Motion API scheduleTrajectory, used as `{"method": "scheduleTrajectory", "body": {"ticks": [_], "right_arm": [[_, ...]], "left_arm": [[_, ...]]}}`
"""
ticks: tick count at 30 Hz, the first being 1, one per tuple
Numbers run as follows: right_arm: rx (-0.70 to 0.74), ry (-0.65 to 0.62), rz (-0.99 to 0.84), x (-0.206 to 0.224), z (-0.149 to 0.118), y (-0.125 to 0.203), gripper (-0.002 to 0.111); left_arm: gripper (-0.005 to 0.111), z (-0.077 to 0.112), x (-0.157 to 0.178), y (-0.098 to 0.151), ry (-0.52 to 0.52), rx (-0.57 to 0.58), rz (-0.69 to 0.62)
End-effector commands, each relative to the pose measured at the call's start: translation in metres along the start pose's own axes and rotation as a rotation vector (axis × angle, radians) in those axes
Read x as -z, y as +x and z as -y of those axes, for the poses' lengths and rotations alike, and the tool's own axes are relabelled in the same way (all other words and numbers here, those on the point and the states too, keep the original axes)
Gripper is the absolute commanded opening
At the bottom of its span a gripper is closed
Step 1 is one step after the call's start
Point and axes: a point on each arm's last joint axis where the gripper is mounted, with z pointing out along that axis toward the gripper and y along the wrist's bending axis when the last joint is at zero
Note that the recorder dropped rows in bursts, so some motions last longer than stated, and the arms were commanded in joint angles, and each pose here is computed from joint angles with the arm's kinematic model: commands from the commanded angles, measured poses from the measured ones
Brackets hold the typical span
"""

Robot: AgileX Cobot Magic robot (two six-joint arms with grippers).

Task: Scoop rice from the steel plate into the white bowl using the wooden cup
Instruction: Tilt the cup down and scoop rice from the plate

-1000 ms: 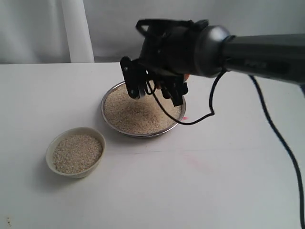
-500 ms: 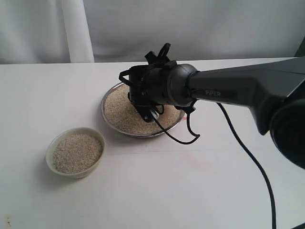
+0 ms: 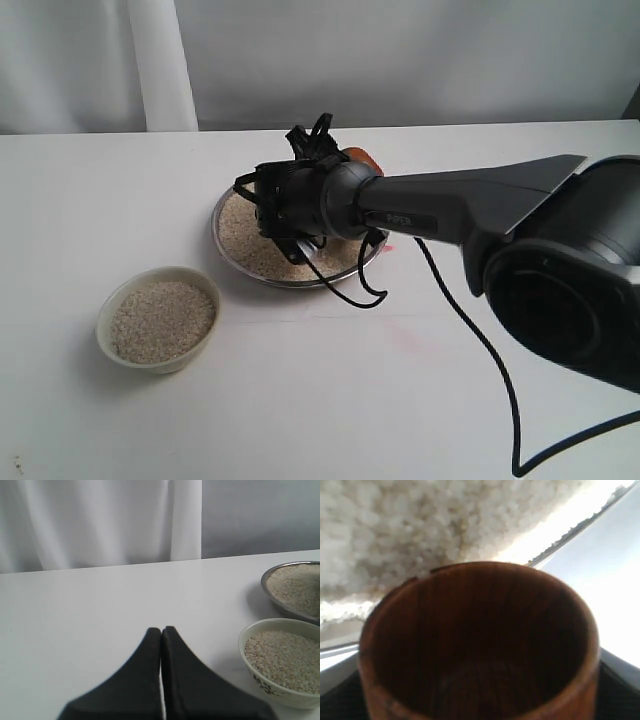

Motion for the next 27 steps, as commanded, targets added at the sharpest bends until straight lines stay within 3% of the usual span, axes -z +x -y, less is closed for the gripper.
{"method": "scheduleTrajectory", "body": {"ticks": [1, 10, 27], "right_arm": [[0.045, 0.008, -0.026, 0.001, 0.003, 0.005, 0.0], [0.091, -0.035, -0.027, -0.013, -0.012, -0.012, 0.0], [-0.075, -0.098, 0.083, -0.017, -0.021, -0.031, 0.0]], "left_arm": [[0.0, 0.0, 0.0, 0.0, 0.006, 0.012, 0.009], [0.0, 0.0, 0.0, 0.0, 0.006, 0.012, 0.009], [0.0, 0.0, 0.0, 0.0, 0.006, 0.012, 0.009]]}}
